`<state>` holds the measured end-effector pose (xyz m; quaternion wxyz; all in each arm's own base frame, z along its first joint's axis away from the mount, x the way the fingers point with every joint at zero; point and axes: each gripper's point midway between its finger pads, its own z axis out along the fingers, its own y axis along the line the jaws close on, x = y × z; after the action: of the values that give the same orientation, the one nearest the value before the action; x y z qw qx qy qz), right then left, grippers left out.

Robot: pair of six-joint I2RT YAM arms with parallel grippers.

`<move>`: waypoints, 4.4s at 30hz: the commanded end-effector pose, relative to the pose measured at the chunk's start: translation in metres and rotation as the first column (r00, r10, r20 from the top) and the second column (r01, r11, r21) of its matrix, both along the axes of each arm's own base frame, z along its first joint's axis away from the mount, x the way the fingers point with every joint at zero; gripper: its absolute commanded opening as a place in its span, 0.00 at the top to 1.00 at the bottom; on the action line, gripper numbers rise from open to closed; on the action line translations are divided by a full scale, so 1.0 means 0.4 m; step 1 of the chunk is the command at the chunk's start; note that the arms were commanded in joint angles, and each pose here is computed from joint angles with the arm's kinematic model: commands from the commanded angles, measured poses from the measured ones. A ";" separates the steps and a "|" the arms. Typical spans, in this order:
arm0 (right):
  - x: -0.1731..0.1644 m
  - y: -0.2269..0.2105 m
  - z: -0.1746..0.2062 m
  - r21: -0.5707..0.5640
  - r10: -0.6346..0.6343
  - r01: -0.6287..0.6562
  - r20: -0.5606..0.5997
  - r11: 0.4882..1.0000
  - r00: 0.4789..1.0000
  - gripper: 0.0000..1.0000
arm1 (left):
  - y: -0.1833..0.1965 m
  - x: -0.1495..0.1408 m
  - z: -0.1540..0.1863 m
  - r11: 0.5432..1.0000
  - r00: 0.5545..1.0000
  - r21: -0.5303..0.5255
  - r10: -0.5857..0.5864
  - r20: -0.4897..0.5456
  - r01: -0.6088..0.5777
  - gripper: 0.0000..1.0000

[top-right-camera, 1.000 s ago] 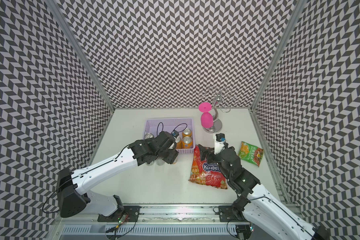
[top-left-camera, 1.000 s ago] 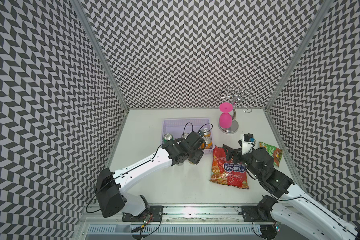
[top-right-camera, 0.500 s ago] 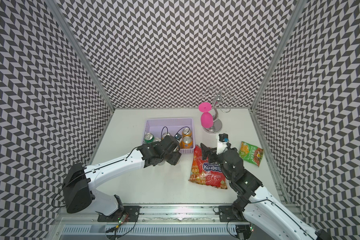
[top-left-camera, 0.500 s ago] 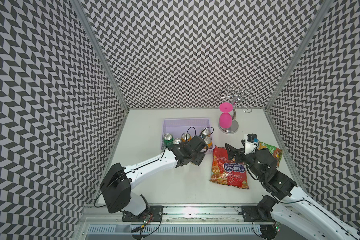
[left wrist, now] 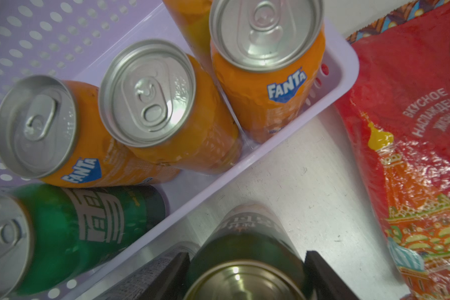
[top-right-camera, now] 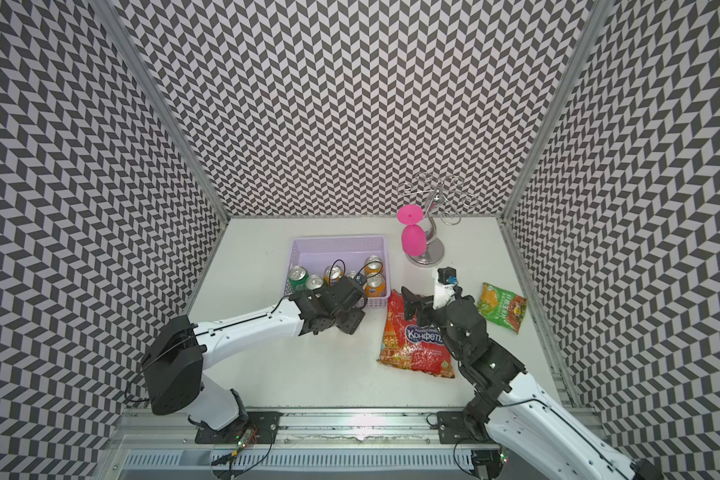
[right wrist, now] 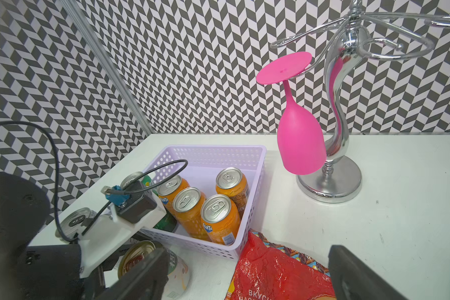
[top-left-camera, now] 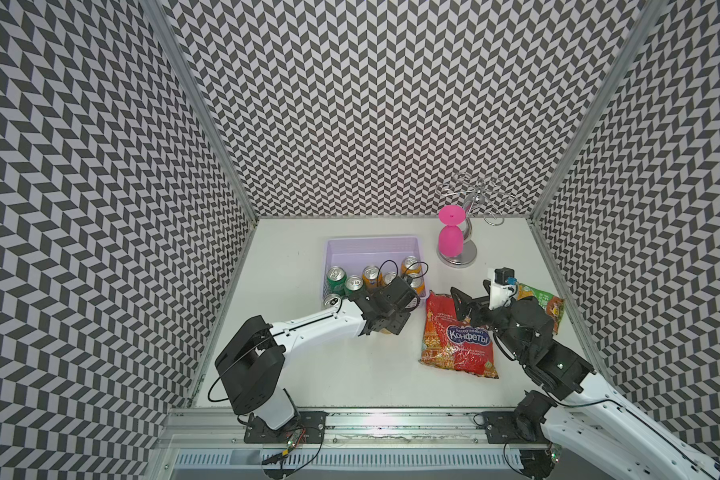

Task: Take out the drinks from the basket
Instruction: Place the drink at the center of the board, then pick up the drink from the basket.

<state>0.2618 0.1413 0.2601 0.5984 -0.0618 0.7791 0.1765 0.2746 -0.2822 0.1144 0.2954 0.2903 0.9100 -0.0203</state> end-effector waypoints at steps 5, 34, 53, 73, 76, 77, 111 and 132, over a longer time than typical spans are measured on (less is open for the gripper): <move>0.005 -0.006 0.024 0.018 -0.016 0.015 0.040 1.000 0.999 0.01 | 0.000 0.039 0.014 0.999 0.997 -0.022 0.045 0.062 -0.044 0.31; 0.048 0.104 -0.006 -0.110 0.150 -0.154 -0.038 0.982 0.988 0.00 | 0.042 0.062 0.301 0.968 0.984 -0.250 0.052 0.172 -0.008 0.09; 0.150 0.232 -0.127 -0.255 0.208 -0.279 -0.272 0.926 0.939 0.00 | 0.341 0.121 0.384 0.859 0.918 -0.486 0.310 0.246 -0.160 0.01; 0.232 0.320 -0.329 -0.370 0.156 -0.365 -0.487 0.854 0.859 0.04 | 0.397 0.102 0.358 0.817 0.890 -0.538 0.385 0.243 -0.206 0.01; 0.239 0.323 -0.339 -0.375 0.150 -0.363 -0.489 0.853 0.859 0.08 | 0.397 0.103 0.355 0.818 0.891 -0.536 0.385 0.241 -0.209 0.01; 0.242 0.324 -0.342 -0.376 0.148 -0.361 -0.489 0.854 0.860 0.09 | 0.397 0.103 0.353 0.818 0.891 -0.536 0.386 0.240 -0.209 0.01; 0.260 0.312 -0.223 -0.329 0.142 -0.261 -0.344 0.908 0.928 0.42 | 0.391 0.107 0.344 0.820 0.898 -0.532 0.377 0.228 -0.209 0.01; 0.107 0.292 0.007 -0.275 0.225 -0.289 -0.241 0.917 0.944 0.43 | 0.400 0.114 0.341 0.816 0.896 -0.535 0.386 0.222 -0.219 0.01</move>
<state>0.3033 0.2507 0.2078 0.4029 -0.2626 0.8712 0.0991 0.3171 -0.1215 0.2476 0.4961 0.0548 0.8530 -0.1528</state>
